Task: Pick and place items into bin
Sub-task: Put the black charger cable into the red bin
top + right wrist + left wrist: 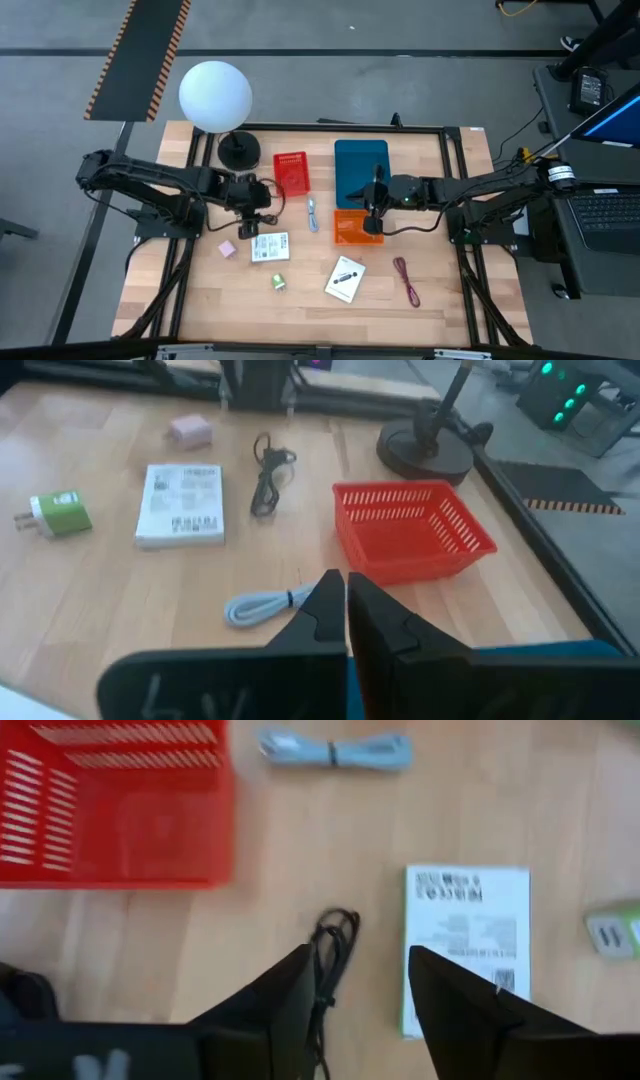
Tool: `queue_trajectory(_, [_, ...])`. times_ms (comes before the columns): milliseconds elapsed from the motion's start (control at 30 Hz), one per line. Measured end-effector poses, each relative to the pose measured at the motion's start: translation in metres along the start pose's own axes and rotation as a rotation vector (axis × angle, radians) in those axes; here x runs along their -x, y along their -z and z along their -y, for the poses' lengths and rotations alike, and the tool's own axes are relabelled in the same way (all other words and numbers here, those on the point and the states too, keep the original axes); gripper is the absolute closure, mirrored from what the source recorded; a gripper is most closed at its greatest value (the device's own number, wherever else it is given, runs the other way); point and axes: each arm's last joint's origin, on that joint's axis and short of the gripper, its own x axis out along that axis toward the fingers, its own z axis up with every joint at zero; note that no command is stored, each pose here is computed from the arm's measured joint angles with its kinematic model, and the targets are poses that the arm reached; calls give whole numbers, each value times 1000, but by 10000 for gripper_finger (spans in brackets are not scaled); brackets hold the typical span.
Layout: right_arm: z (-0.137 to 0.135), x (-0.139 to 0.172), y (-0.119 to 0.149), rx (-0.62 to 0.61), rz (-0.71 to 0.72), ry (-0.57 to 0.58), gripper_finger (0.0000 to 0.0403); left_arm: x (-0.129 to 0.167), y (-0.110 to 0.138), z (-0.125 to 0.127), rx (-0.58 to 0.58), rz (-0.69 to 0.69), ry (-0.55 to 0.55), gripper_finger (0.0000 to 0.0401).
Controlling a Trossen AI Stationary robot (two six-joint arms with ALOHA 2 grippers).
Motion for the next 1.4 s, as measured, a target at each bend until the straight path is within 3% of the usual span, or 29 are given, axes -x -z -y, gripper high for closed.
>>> queue_trajectory(467, [-3, -9, 5, 27, -20, -3, 402, -56, 10, 16, -120, -350, -148, 230])
queue_trajectory(1233, [-3, -9, 5, 25, -16, -4, 402, -107, 17, 20, -174, -536, -247, 230])
queue_trajectory(1400, [-3, -9, 5, 25, -16, -4, 402, -116, 18, 20, -200, -559, -253, 247])
